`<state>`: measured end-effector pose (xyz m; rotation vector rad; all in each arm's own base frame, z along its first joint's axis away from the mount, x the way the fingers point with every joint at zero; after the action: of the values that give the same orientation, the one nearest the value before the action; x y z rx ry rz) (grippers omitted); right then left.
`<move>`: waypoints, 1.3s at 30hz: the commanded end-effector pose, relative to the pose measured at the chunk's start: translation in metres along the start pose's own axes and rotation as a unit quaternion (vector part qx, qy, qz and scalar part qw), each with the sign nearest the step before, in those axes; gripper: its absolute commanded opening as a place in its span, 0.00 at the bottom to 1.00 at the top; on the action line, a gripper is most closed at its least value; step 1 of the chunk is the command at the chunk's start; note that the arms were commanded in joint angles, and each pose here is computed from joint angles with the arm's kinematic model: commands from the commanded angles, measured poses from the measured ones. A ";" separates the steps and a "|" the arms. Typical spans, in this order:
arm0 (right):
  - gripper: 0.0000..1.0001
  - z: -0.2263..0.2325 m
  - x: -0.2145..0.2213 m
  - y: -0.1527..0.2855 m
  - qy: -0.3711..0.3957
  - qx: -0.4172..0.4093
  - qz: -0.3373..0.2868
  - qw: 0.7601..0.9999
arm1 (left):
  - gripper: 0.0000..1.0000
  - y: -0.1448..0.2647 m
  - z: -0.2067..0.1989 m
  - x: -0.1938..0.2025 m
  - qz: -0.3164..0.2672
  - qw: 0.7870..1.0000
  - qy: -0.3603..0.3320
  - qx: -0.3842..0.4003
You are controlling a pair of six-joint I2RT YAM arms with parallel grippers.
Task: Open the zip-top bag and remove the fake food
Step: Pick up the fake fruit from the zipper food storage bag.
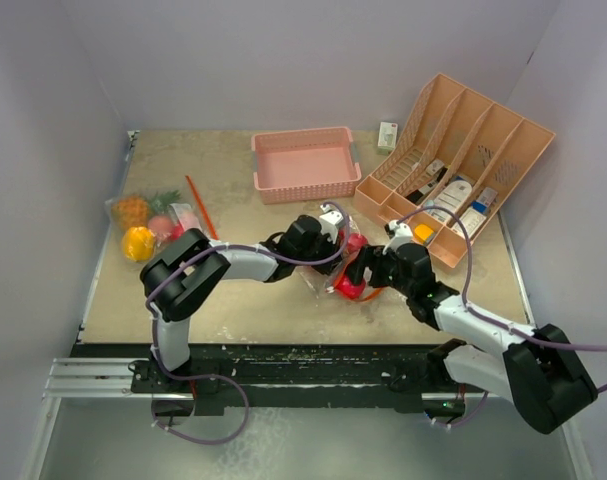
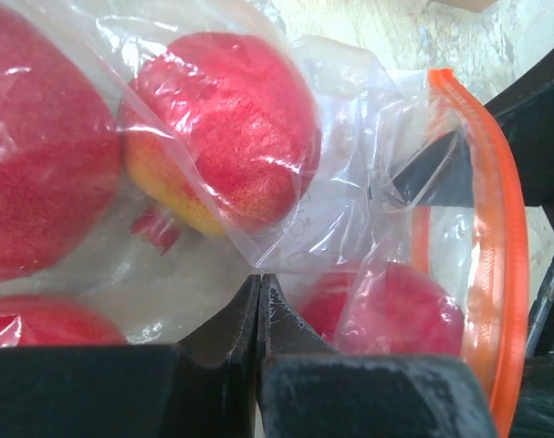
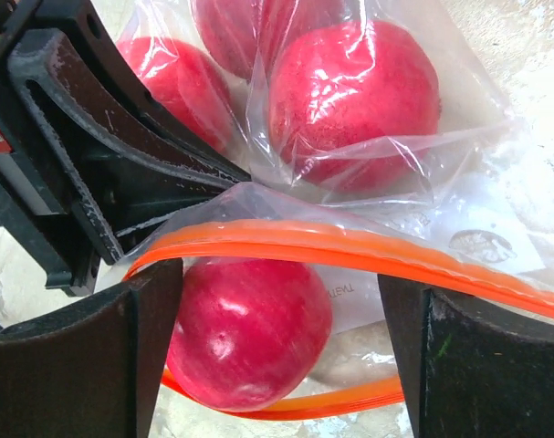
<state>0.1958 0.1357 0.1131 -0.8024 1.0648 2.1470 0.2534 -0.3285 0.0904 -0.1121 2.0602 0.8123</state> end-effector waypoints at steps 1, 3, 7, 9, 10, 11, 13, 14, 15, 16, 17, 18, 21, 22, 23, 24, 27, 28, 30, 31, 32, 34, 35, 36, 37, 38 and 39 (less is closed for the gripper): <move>0.91 0.004 0.001 0.001 -0.001 -0.008 0.013 1.000 | 0.00 -0.004 0.005 0.013 0.032 0.999 0.011 -0.006; 0.93 0.004 0.003 -0.002 -0.004 -0.010 0.024 1.000 | 0.00 -0.004 0.005 0.011 0.030 0.999 0.011 -0.005; 0.93 0.006 0.008 -0.008 -0.017 -0.029 0.042 0.999 | 0.00 -0.003 0.005 0.010 0.031 0.999 0.012 -0.009; 0.93 0.007 0.011 -0.010 -0.026 -0.042 0.049 0.998 | 0.00 -0.002 0.006 0.010 0.031 0.999 0.012 -0.015; 0.93 0.007 0.014 -0.010 -0.030 -0.047 0.053 0.997 | 0.00 -0.002 0.006 0.010 0.031 0.999 0.013 -0.017; 0.94 0.007 0.015 -0.010 -0.033 -0.051 0.054 0.997 | 0.00 -0.002 0.006 0.010 0.031 0.999 0.013 -0.017; 0.93 0.007 0.018 -0.010 -0.039 -0.052 0.056 0.996 | 0.00 -0.002 0.006 0.010 0.030 0.999 0.014 -0.019; 0.91 0.006 0.019 -0.009 -0.040 -0.051 0.055 0.996 | 0.00 -0.002 0.007 0.009 0.029 0.999 0.014 -0.019; 0.86 0.005 0.021 -0.008 -0.042 -0.047 0.055 0.996 | 0.00 -0.002 0.007 0.008 0.028 0.999 0.013 -0.018; 0.82 0.004 0.020 -0.006 -0.043 -0.045 0.052 0.997 | 0.00 -0.002 0.007 0.008 0.028 0.999 0.013 -0.019; 0.78 0.004 0.020 -0.005 -0.042 -0.042 0.050 0.997 | 0.00 -0.002 0.007 0.008 0.027 0.999 0.013 -0.020; 0.73 0.004 0.020 -0.004 -0.043 -0.039 0.049 0.997 | 0.00 -0.002 0.007 0.007 0.027 0.999 0.013 -0.020; 0.60 0.005 0.015 0.001 -0.042 -0.030 0.042 0.998 | 0.00 0.000 0.009 0.006 0.025 0.999 0.014 -0.022; 0.58 0.005 0.014 0.002 -0.041 -0.025 0.040 0.998 | 0.00 0.000 0.010 0.005 0.024 0.999 0.015 -0.023; 0.56 0.005 0.012 0.003 -0.040 -0.021 0.038 0.998 | 0.00 0.001 0.011 0.005 0.024 0.999 0.015 -0.023; 0.56 0.006 0.010 0.005 -0.038 -0.018 0.038 0.998 | 0.00 0.001 0.011 0.005 0.024 0.999 0.015 -0.024; 0.71 0.008 0.006 0.007 -0.033 -0.017 0.041 0.998 | 0.00 0.002 0.012 0.004 0.023 0.999 0.016 -0.025; 0.77 0.009 0.006 0.007 -0.033 -0.019 0.045 0.998 | 0.00 0.003 0.012 0.004 0.023 0.999 0.016 -0.025; 0.84 0.008 0.007 0.007 -0.031 -0.020 0.051 0.998 | 0.00 0.003 0.013 0.004 0.022 0.999 0.017 -0.026; 0.81 0.007 0.009 0.006 -0.029 -0.015 0.053 0.998 | 0.00 0.003 0.013 0.004 0.022 0.999 0.018 -0.025; 0.75 0.005 0.010 0.006 -0.028 -0.011 0.054 0.998 | 0.00 0.003 0.013 0.004 0.022 0.999 0.019 -0.026; 0.63 0.004 0.012 0.007 -0.027 -0.009 0.055 0.998 | 0.00 0.004 0.013 0.004 0.021 0.999 0.020 -0.025; 0.59 0.004 0.012 0.007 -0.028 -0.009 0.055 0.998 | 0.00 0.004 0.013 0.004 0.021 0.999 0.019 -0.024; 0.55 0.004 0.012 0.008 -0.029 -0.009 0.055 0.998 | 0.00 0.004 0.013 0.003 0.020 0.999 0.020 -0.025; 0.52 0.005 0.011 0.009 -0.029 -0.009 0.053 0.998 | 0.00 0.005 0.014 0.003 0.021 0.999 0.020 -0.025; 0.48 0.006 0.010 0.010 -0.030 -0.009 0.051 0.998 | 0.00 0.005 0.015 0.003 0.020 0.999 0.020 -0.026; 0.46 0.007 0.007 0.011 -0.030 -0.011 0.048 0.998 | 0.00 0.005 0.015 0.003 0.020 0.999 0.020 -0.026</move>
<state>0.1752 0.1355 0.1001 -0.6535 1.1082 2.2845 0.2549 -0.3172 0.0795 -0.0872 2.0875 0.8980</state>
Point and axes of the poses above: each gripper's point midway between its finger pads, its own y axis back along the fingers, its own z axis along the line the jaws close on, x = y × z, the point moved 9 cm from there along y, back along the fingers, and after that the axes turned 3 degrees about -y, right-handed, at the moved point
